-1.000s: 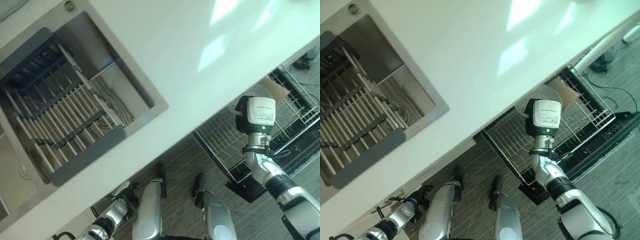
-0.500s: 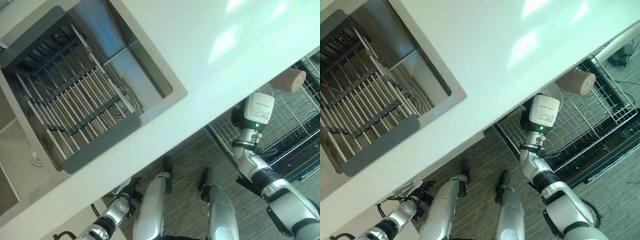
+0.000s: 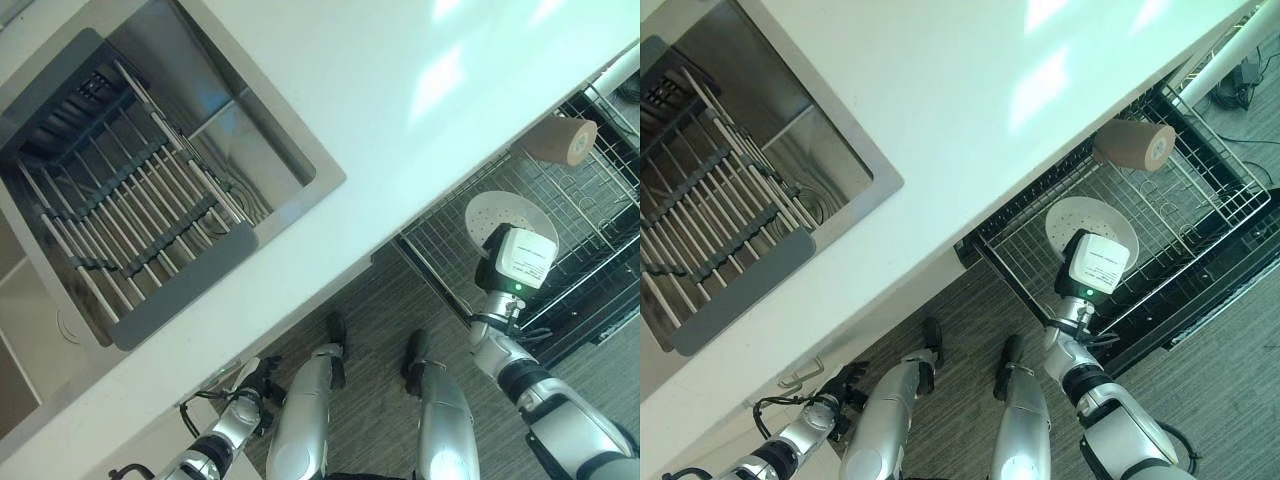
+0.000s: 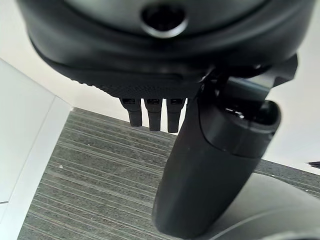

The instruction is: Place the dishes in the dishwasher.

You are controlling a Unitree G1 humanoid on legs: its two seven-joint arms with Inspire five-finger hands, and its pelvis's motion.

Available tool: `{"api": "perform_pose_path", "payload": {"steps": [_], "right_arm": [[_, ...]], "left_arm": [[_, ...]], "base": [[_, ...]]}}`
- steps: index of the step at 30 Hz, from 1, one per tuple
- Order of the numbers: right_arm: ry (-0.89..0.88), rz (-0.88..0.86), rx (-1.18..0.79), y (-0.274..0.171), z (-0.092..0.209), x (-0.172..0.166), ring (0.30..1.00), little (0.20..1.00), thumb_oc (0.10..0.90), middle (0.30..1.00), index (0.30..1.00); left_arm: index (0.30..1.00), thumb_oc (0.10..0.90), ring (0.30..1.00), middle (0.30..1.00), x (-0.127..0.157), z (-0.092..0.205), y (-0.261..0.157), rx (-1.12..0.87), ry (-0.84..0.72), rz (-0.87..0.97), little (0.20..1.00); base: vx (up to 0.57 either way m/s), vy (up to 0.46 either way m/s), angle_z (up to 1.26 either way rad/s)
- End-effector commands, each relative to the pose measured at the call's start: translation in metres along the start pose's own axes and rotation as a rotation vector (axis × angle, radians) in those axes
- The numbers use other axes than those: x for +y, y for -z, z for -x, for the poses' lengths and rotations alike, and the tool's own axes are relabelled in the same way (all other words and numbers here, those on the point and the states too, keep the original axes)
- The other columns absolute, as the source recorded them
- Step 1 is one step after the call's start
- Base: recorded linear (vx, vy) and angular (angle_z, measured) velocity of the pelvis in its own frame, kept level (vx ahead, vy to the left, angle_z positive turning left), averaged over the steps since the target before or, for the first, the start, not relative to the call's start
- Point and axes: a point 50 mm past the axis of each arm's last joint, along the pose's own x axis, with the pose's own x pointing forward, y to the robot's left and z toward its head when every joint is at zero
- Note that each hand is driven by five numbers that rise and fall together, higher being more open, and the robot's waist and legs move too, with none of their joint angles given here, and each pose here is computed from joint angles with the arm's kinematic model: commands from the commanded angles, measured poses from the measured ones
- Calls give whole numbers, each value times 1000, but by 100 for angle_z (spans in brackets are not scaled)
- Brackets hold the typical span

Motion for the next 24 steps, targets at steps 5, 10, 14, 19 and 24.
{"api": "perform_pose_path", "payload": {"steps": [5,10,14,19,24], "right_arm": [[-161,4,141,33,21,17,900,900,800,900,900],[-245,-126,112,21,20,21,900,900,800,900,900],[-512,-416,99,-2,27,32,900,900,800,900,900],[-642,-476,-20,-20,36,31,900,900,800,900,900],[-575,-521,-85,-23,31,14,900,900,800,900,900]], "left_arm": [[900,800,900,900,-32,6,-3,-19,66,87,900],[900,800,900,900,-32,6,-7,-25,69,92,900],[900,800,900,900,-26,5,-10,-19,67,92,900],[900,800,900,900,-8,6,-8,-6,42,75,900],[900,800,900,900,-4,9,5,29,17,85,900]], "base": [[-1,3,-4],[0,0,0],[0,0,0],[0,-49,2],[-1,-38,-1]]}}
